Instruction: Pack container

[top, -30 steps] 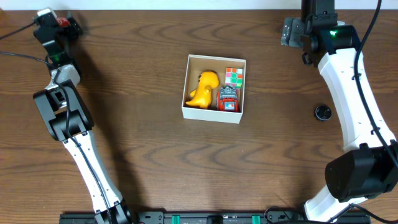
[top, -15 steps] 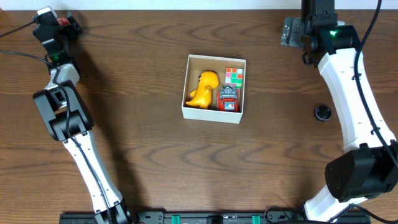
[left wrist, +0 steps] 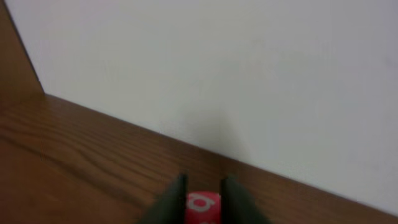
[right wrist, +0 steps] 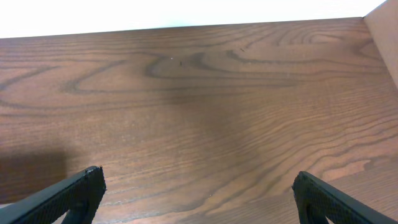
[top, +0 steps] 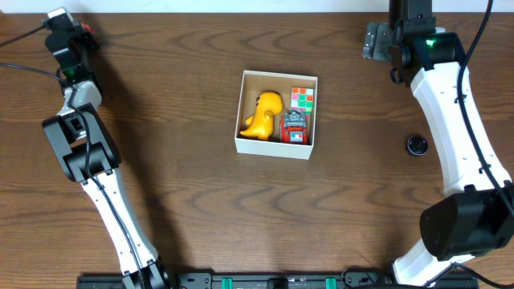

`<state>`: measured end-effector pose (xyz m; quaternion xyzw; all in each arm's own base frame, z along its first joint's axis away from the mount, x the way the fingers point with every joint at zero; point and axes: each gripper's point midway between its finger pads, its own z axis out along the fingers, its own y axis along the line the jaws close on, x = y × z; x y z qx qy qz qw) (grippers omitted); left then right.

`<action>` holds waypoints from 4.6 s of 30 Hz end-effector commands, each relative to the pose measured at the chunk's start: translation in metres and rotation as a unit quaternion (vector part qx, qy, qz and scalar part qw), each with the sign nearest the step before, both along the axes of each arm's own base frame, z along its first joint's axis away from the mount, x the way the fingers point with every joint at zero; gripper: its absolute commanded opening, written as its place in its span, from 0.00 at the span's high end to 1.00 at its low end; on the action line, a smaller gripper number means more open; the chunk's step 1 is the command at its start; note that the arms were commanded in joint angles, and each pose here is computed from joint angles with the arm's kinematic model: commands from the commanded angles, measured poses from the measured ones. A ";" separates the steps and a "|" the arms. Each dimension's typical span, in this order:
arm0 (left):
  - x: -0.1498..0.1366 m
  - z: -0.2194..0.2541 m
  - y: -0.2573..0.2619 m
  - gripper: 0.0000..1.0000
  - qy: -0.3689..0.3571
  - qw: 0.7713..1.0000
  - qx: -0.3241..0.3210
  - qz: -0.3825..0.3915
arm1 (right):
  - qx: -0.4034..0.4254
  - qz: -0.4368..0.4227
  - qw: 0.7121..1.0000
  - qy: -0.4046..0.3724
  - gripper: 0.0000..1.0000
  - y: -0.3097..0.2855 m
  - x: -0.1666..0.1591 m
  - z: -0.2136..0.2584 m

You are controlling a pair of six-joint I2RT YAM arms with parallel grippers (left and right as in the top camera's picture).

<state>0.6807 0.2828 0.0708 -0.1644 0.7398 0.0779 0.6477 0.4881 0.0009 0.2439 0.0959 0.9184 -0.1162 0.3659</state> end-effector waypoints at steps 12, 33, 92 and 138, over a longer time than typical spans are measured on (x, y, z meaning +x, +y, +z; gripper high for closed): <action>0.002 -0.007 -0.005 0.94 0.006 1.000 -0.015 0.001 | 0.001 -0.008 1.000 -0.003 0.01 -0.001 0.000 0.001; -0.029 -0.009 -0.005 0.94 0.146 0.985 -0.083 0.040 | 0.001 -0.008 1.000 -0.003 0.01 -0.001 0.000 0.001; -0.048 0.039 -0.057 0.31 0.194 0.968 -0.149 -0.066 | 0.001 -0.008 1.000 -0.003 0.01 -0.001 0.000 0.001; -0.010 0.008 -0.014 0.17 0.108 0.994 0.004 -0.024 | 0.001 -0.008 1.000 -0.003 0.01 -0.001 0.000 0.001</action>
